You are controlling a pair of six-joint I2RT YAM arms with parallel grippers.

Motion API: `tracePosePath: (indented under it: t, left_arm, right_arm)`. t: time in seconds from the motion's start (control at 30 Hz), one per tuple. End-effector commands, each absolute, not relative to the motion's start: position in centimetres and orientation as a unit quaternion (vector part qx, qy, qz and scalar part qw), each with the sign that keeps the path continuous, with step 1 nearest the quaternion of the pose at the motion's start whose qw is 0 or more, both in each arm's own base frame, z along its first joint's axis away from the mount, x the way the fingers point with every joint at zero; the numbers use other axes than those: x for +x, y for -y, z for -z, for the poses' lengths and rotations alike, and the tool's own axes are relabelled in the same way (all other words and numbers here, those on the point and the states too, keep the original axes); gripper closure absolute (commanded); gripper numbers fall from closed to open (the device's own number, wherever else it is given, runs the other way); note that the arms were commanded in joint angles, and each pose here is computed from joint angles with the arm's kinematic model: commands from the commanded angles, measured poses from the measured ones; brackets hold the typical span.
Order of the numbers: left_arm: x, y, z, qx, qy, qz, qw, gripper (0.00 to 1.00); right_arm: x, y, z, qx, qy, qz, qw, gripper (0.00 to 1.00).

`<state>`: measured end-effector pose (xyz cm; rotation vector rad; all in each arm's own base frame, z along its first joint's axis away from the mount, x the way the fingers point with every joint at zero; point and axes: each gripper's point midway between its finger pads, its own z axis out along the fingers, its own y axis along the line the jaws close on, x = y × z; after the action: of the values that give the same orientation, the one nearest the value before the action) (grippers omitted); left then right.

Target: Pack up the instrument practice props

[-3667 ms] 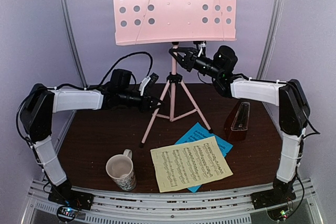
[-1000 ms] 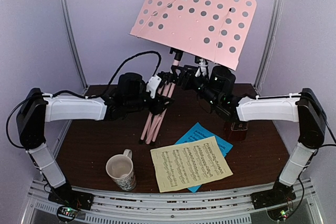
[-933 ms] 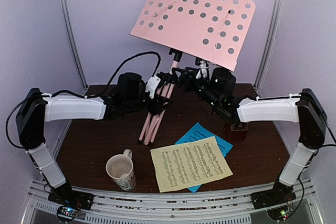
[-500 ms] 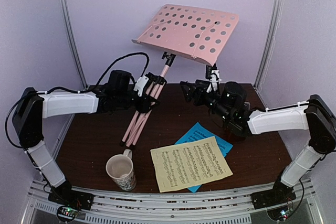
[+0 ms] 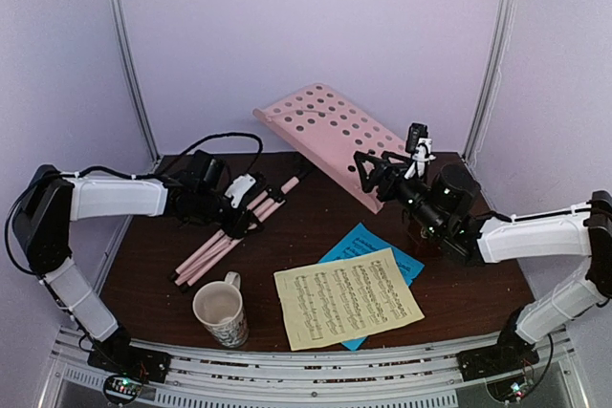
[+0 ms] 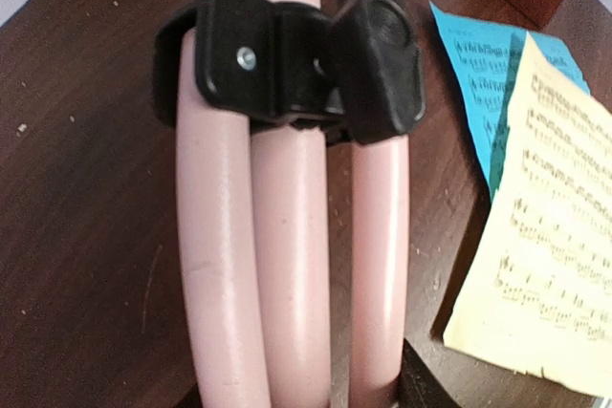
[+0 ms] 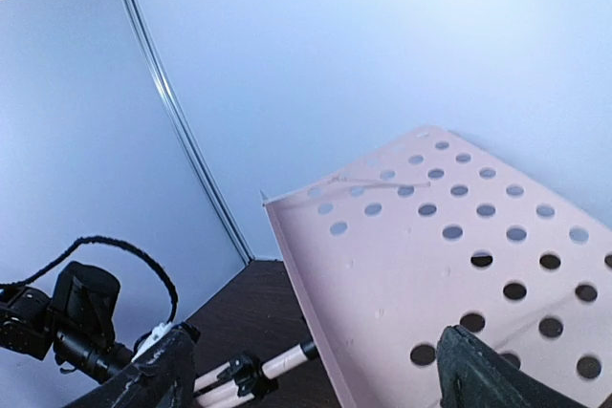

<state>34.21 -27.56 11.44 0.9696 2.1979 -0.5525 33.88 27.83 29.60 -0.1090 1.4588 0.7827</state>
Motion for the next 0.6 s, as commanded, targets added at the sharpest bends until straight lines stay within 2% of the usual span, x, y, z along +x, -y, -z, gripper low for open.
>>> tracePosePath:
  t: [0.0,0.4,0.57]
  left_arm:
    - [36.6,30.4,-27.9,0.416,-0.655,0.252,0.578,1.00]
    - [36.9,27.9,-19.7,0.462,-0.736,0.186,0.458,1.00]
    - [37.6,26.9,-18.8,0.459,-0.752,0.150,0.448,1.00]
  right_arm:
    - [33.4,-25.7,-31.7,-0.009,-0.630,-0.354,0.691,0.11]
    - [32.1,-23.5,-32.0,0.003,-0.640,-0.334,0.692,0.11]
    - [31.6,-22.6,-31.6,0.007,-0.647,-0.321,0.692,0.11]
